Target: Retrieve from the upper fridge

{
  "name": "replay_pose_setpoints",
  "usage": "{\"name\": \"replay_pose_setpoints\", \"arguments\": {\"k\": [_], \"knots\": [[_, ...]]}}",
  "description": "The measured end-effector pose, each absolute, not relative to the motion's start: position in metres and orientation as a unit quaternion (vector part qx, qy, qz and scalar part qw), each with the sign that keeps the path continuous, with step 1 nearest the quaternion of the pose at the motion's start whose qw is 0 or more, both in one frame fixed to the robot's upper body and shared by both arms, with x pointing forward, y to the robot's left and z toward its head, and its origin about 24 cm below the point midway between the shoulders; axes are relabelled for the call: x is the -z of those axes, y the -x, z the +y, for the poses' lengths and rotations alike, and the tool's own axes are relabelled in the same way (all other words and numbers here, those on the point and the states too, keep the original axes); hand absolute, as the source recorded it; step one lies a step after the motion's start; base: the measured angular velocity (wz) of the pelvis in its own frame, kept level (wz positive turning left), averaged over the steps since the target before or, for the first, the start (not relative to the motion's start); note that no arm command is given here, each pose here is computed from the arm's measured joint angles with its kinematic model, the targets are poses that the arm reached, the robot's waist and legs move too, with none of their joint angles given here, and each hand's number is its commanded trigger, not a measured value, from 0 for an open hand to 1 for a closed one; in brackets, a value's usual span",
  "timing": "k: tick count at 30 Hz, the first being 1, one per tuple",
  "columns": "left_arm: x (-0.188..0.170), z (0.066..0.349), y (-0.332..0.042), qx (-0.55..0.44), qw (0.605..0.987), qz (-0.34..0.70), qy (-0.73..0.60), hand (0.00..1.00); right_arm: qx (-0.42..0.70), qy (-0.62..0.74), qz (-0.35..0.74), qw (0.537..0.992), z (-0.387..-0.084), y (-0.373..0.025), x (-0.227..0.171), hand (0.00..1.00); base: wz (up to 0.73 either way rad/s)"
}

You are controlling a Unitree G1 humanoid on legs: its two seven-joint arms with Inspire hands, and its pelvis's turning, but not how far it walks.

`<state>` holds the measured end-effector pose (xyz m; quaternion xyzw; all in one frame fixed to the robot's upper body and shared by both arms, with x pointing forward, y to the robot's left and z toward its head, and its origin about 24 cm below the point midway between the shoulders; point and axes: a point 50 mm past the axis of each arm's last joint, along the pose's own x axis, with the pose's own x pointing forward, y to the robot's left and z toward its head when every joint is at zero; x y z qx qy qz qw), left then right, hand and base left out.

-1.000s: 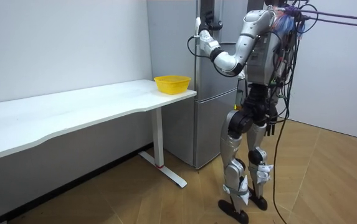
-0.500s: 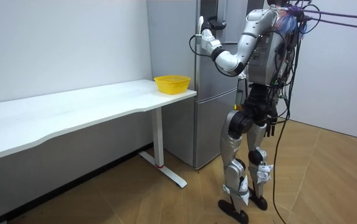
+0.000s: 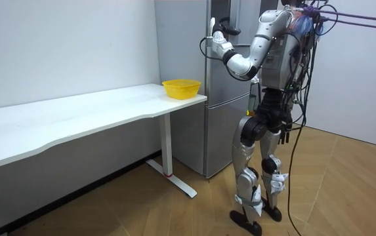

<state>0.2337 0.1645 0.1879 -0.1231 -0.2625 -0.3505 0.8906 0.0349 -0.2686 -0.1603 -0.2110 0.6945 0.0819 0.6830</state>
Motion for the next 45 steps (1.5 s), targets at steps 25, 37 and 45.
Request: {"name": "replay_pose_setpoints", "arguments": {"k": [25,37,45], "knots": [[-0.200,0.125,-0.215,0.486,0.810,-0.300,0.135,0.00,-0.085,0.231,0.680,0.691,-0.276,-0.049,0.156,0.00,0.02],[-0.189,0.103,-0.207,0.571,0.773,-0.259,0.095,0.00,-0.091,0.231,0.677,0.693,-0.277,-0.052,0.156,0.00,-0.11],[-0.195,0.099,-0.208,0.575,0.764,-0.276,0.100,0.00,-0.094,0.237,0.672,0.695,-0.276,-0.053,0.156,0.00,-0.02]]}}
